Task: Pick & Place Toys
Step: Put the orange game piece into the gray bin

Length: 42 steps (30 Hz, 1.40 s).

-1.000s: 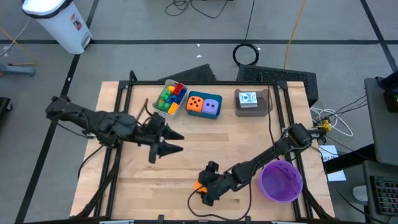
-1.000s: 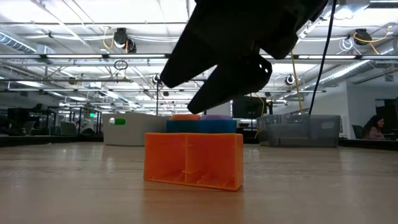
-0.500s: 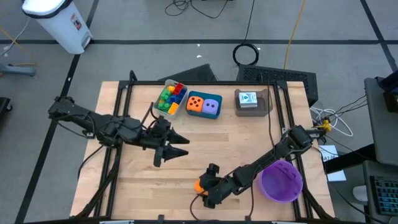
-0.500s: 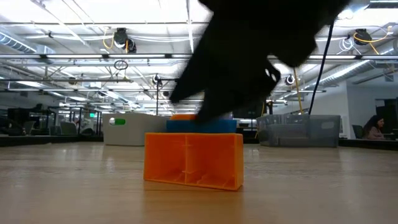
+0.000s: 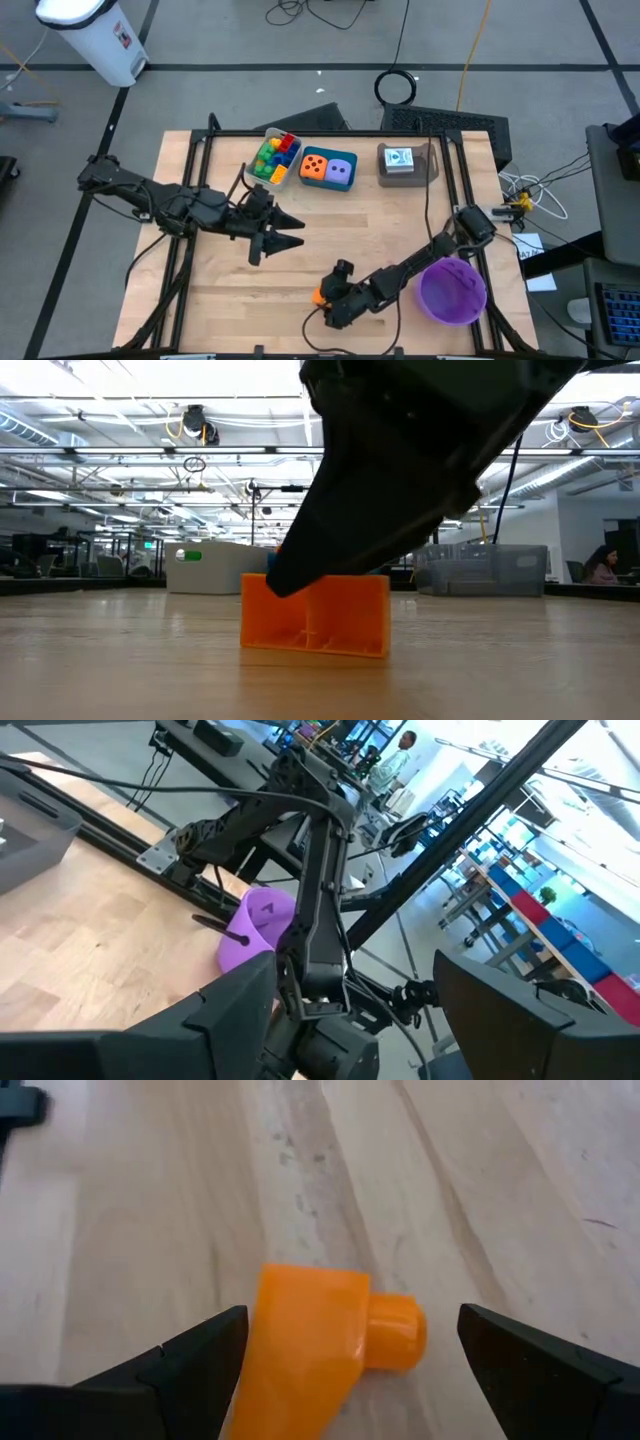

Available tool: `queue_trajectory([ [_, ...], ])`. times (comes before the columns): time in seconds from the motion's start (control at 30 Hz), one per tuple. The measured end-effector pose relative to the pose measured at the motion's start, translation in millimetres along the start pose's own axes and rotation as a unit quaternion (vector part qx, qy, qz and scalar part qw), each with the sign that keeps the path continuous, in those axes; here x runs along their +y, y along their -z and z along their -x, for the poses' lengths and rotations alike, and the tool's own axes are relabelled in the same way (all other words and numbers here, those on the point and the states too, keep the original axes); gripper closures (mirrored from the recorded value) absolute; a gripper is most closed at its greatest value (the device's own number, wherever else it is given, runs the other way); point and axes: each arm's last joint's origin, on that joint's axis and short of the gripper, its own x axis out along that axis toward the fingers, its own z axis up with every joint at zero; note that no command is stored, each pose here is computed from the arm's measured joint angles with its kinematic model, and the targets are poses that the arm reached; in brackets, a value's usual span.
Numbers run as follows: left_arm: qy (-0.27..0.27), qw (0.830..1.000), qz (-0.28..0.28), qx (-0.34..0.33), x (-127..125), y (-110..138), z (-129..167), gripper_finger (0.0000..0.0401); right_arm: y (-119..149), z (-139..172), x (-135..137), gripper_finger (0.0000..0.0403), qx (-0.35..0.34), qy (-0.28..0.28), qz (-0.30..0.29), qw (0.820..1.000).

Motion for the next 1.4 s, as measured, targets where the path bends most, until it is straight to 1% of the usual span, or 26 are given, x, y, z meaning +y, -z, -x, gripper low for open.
queue_trajectory([
  [0.2,0.000,1.000,0.007,0.000,0,0,0,0.0121,0,-4,-7,0.0051,0.006,0.002,-0.005,1.000],
  [0.27,0.000,1.000,0.007,0.000,0,0,0,0.0121,2,-5,-9,0.0051,0.014,-0.002,-0.007,1.000],
  [0.43,0.000,1.000,0.008,0.000,0,0,0,0.0121,11,-8,-16,0.0051,0.027,0.009,-0.018,0.999],
  [0.57,0.000,1.000,0.008,0.001,0,0,0,0.0121,16,-10,-19,0.0062,0.028,0.015,-0.043,0.999],
  [0.8,0.001,1.000,0.005,0.002,0,0,0,0.0121,16,-10,-20,0.0110,0.027,0.016,-0.045,0.999],
  [1.17,-0.001,1.000,0.002,0.005,0,1,0,0.0121,13,-12,-25,0.0204,0.027,0.020,-0.051,0.998],
  [1.33,-0.001,1.000,-0.003,0.005,0,1,0,0.0121,5,-8,-28,0.0249,0.025,0.008,-0.050,0.998],
  [1.4,-0.001,1.000,-0.005,0.004,0,1,0,0.0121,-1,-4,-29,0.0260,0.018,0.006,-0.046,0.999],
])
